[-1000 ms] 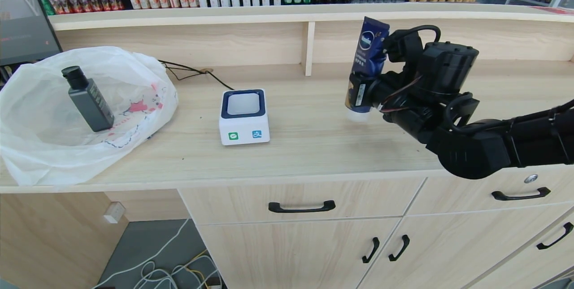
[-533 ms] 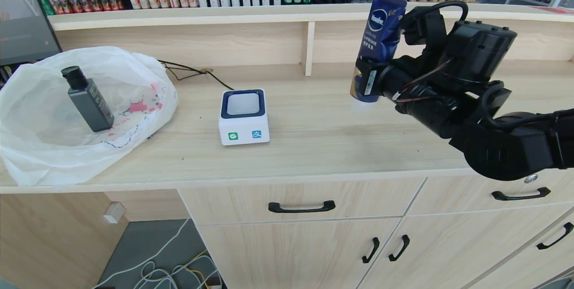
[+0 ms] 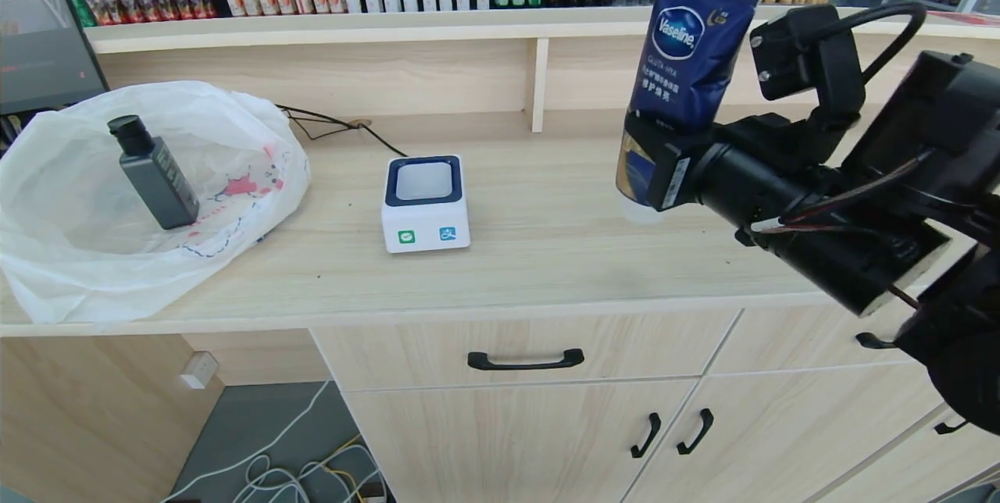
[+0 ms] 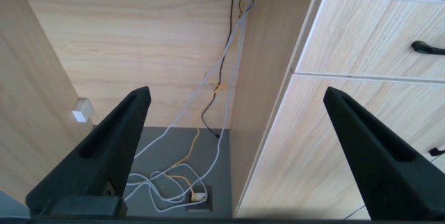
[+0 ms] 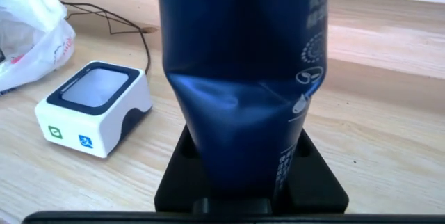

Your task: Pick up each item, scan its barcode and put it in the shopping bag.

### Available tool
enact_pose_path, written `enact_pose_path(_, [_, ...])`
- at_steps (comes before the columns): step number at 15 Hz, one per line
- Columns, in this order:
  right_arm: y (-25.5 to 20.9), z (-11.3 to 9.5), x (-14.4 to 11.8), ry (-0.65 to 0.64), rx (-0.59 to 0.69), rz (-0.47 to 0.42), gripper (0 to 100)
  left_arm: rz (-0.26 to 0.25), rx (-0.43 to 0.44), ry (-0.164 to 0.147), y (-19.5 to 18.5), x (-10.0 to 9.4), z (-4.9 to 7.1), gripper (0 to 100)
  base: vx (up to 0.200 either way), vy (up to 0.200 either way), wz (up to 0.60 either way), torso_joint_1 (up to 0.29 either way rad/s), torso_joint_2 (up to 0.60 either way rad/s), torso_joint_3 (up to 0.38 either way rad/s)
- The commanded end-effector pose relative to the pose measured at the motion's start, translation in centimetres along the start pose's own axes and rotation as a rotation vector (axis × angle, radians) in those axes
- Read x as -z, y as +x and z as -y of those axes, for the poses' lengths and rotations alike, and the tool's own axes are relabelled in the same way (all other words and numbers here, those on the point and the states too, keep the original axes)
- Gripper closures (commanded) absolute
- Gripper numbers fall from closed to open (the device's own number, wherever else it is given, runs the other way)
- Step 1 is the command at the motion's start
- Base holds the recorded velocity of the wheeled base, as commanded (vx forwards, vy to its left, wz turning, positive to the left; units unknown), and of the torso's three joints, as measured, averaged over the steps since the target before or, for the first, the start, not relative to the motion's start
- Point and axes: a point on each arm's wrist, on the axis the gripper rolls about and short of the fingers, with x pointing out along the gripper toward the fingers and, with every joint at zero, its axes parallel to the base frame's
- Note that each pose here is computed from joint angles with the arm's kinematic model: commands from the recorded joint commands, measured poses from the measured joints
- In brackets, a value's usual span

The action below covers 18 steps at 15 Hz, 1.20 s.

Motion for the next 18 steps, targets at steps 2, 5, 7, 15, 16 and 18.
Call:
enact_pose_path(2, [-2.7, -0.7, 1.0, -0.02, -0.033, 0.024, 100, 0.0, -0.001, 0.001, 0.0, 0.0, 0.0, 0, 0.0, 0.0, 0.0, 0.0, 0.0, 0.0])
enact_pose_path(5, [-3.9, -0.9, 1.5, -0.047, -0.046, 0.039, 100, 0.0, 0.0, -0.001, 0.0, 0.0, 0.0, 0, 0.0, 0.0, 0.0, 0.0, 0.0, 0.0])
enact_pose_path(7, [-5.0, -2.2, 1.9, -0.083, -0.1, 0.03, 100, 0.0, -0.001, -0.001, 0.0, 0.0, 0.0, 0, 0.0, 0.0, 0.0, 0.0, 0.0, 0.0])
enact_pose_path(15, [-9.6, -6.7, 2.0, -0.321, -0.26, 0.214, 100, 0.0, 0.0, -0.001, 0.0, 0.0, 0.0, 0, 0.0, 0.0, 0.0, 0.0, 0.0, 0.0])
enact_pose_path(16, [-10.3, -7.1, 2.1, -0.355, -0.284, 0.236, 100, 0.0, 0.0, -0.001, 0.0, 0.0, 0.0, 0, 0.0, 0.0, 0.0, 0.0, 0.0, 0.0])
enact_pose_path(18, [-11.8, -8.1, 2.4, -0.413, -0.34, 0.258, 100, 0.0, 0.0, -0.001, 0.0, 0.0, 0.0, 0, 0.0, 0.0, 0.0, 0.0, 0.0, 0.0])
